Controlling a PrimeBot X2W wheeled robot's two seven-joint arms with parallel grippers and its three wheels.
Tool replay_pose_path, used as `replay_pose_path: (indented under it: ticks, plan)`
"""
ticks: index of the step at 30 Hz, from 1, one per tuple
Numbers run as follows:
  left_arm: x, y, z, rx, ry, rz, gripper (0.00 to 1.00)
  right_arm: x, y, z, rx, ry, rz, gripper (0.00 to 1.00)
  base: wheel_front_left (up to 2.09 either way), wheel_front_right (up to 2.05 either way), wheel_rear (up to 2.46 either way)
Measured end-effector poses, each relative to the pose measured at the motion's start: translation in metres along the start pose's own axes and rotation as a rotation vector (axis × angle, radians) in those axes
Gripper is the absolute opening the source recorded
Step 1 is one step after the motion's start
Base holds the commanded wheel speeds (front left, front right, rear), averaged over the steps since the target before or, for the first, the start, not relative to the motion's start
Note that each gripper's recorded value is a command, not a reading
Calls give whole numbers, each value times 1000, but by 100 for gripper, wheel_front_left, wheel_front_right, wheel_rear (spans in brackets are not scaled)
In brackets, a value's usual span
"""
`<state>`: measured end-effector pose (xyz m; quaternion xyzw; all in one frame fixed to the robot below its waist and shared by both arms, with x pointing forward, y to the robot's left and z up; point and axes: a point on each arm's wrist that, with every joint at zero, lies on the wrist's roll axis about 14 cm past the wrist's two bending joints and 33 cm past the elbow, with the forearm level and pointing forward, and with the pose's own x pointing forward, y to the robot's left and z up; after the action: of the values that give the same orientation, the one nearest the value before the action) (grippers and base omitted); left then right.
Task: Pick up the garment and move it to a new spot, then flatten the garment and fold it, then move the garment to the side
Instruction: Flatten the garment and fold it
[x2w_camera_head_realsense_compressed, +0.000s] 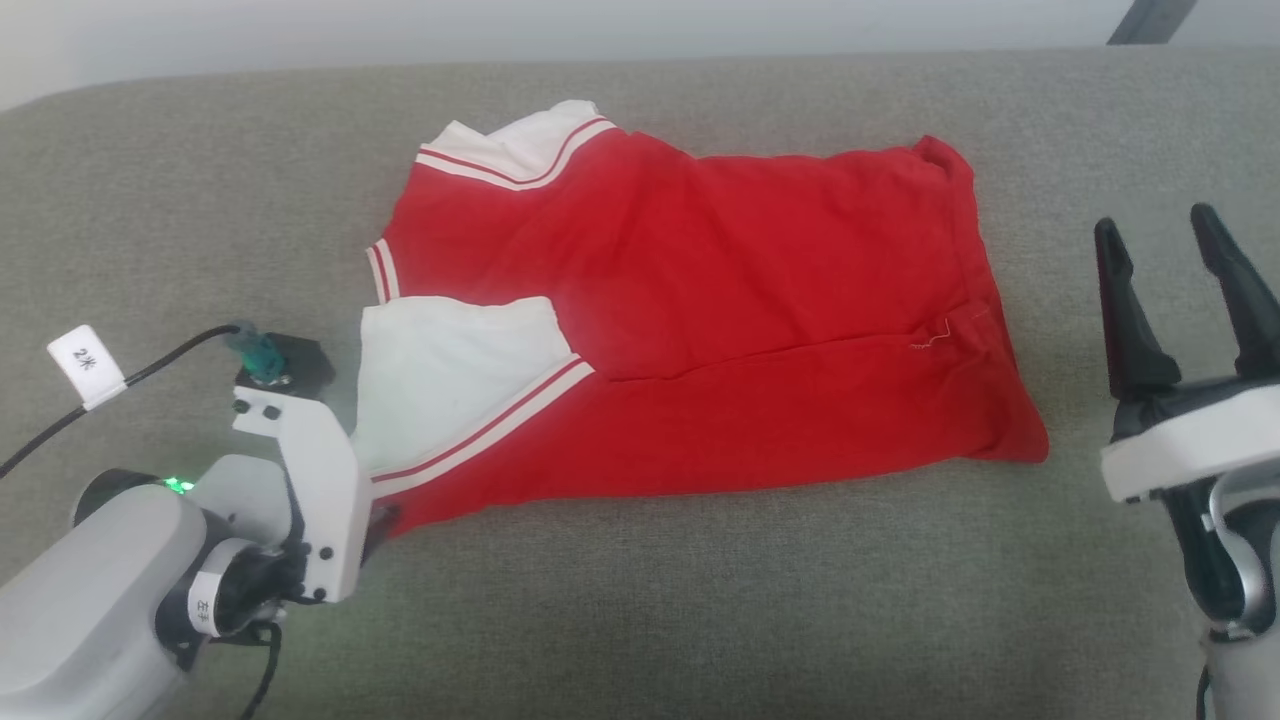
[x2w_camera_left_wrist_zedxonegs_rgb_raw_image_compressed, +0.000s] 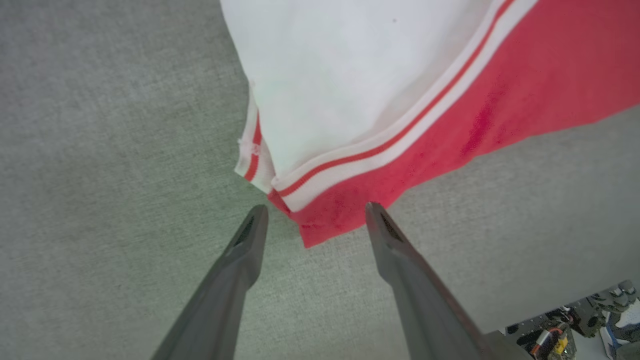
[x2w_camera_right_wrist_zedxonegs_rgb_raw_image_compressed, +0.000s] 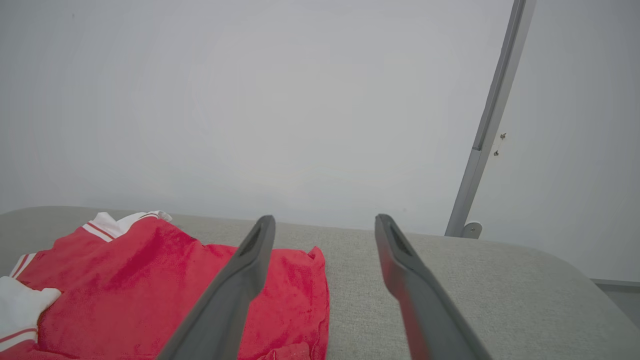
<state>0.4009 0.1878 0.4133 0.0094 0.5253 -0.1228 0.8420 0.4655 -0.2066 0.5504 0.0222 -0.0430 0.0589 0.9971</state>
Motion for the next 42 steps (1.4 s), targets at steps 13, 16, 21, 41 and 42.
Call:
replay_pose_path:
  ticks: [13, 16, 21, 41, 42]
  plan:
    - [44, 11, -12, -55, 71, -3, 100, -22, -22, -17, 25, 76, -94, 100, 0, 0, 0]
    - [49, 10, -12, -63, 85, -14, 0, -26, -24, -26, 41, 115, -104, 100, 0, 0, 0]
    - [52, 9, -8, -77, 71, -23, 0, -33, -24, -55, 87, 254, -102, 100, 0, 0, 0]
    - [59, 11, -7, -91, 72, -38, 0, -38, 3, -168, 174, 871, 21, 100, 0, 0, 0]
    - [59, 11, -7, -91, 71, -39, 0, -38, 5, -170, 173, 887, 27, 100, 0, 0, 0]
